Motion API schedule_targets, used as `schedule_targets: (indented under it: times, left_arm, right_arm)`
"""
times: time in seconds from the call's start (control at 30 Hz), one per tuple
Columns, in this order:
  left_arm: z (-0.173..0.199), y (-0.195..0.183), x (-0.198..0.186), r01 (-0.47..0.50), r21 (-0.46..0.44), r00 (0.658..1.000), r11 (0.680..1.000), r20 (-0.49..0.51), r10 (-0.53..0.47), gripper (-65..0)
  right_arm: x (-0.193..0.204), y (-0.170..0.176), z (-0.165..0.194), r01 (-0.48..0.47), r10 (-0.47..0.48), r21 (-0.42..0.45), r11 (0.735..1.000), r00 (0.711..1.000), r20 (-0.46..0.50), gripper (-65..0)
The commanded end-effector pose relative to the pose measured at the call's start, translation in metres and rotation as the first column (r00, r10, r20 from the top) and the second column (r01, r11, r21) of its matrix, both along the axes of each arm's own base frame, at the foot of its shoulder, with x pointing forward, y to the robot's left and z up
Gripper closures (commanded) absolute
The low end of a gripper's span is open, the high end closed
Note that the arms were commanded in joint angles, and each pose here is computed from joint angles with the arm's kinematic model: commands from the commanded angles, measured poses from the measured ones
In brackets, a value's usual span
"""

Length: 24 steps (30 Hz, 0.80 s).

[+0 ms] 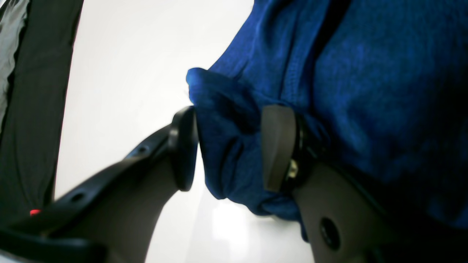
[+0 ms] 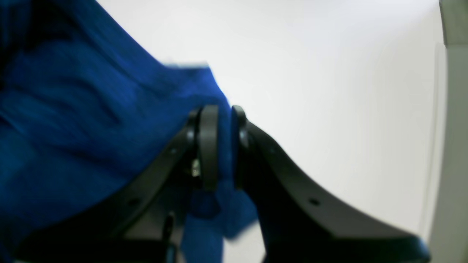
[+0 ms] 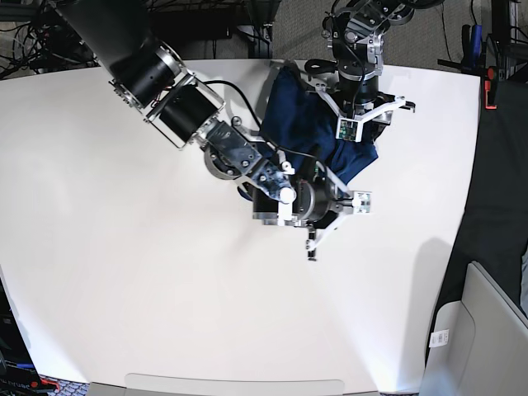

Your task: Fold the T-shirt properly

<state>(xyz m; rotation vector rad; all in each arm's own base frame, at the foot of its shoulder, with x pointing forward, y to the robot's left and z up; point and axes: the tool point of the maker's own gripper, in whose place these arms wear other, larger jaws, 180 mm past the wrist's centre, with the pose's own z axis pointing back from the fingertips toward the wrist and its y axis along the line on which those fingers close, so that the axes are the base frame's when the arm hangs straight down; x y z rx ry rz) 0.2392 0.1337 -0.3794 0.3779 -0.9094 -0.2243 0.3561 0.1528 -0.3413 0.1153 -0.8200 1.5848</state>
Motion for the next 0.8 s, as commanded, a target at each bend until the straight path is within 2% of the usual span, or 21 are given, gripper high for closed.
schedule_targets:
  times: [0.0,0.07,0.17,0.33,0.4,0.47,0.53,0.6,0.67,0.77]
  left_arm:
    - [0.012,-0.001,0.006,0.006,0.001,0.999,1.0,0.052,-0.006,-27.0]
    - [0.012,-0.001,0.006,0.006,0.001,0.999,1.0,0.052,-0.006,-27.0]
    - [0.012,-0.001,0.006,0.006,0.002,0.999,1.0,0.053,-0.006,-27.0]
    - [0.012,0.0,0.006,0.007,0.005,0.999,1.0,0.053,-0.007,-27.0]
    - [0.013,0.001,0.007,0.005,0.007,0.999,1.0,0.054,-0.005,-27.1]
    - [0.014,0.002,0.008,0.004,0.008,0.998,1.0,0.058,-0.004,-27.4]
    - [0.014,0.002,0.009,0.003,0.008,0.998,1.0,0.061,-0.004,-28.2]
    - [0.015,0.001,0.01,0.003,0.006,0.998,1.0,0.062,-0.003,-29.6]
    - [0.015,0.002,0.01,0.002,0.006,0.998,1.0,0.061,-0.003,-31.9]
    - [0.015,0.002,0.01,0.001,0.007,0.998,1.0,0.063,-0.001,-33.9]
  right_arm:
    - [0.005,0.023,0.027,-0.035,0.032,0.09,0.995,0.999,0.034,-4.9]
    - [-0.001,0.038,0.031,-0.071,0.068,0.165,0.984,0.997,0.02,-4.9]
    - [-0.01,0.058,0.037,-0.118,0.122,0.278,0.953,0.992,0.003,-4.9]
    - [-0.016,0.067,0.054,-0.154,0.153,0.344,0.926,0.988,0.031,-5.0]
    - [-0.017,0.061,0.061,-0.154,0.141,0.323,0.934,0.988,0.061,-5.1]
    - [-0.013,0.048,0.066,-0.136,0.115,0.268,0.954,0.989,0.094,-5.6]
    - [-0.014,0.041,0.07,-0.122,0.1,0.25,0.961,0.99,0.099,-9.2]
    - [-0.014,0.028,0.066,-0.095,0.082,0.256,0.962,0.995,0.059,-13.5]
    - [-0.006,0.004,0.062,-0.025,0.025,0.273,0.962,1.0,0.007,-16.8]
    - [0.003,-0.024,0.061,0.044,-0.038,0.273,0.961,0.999,-0.027,-17.5]
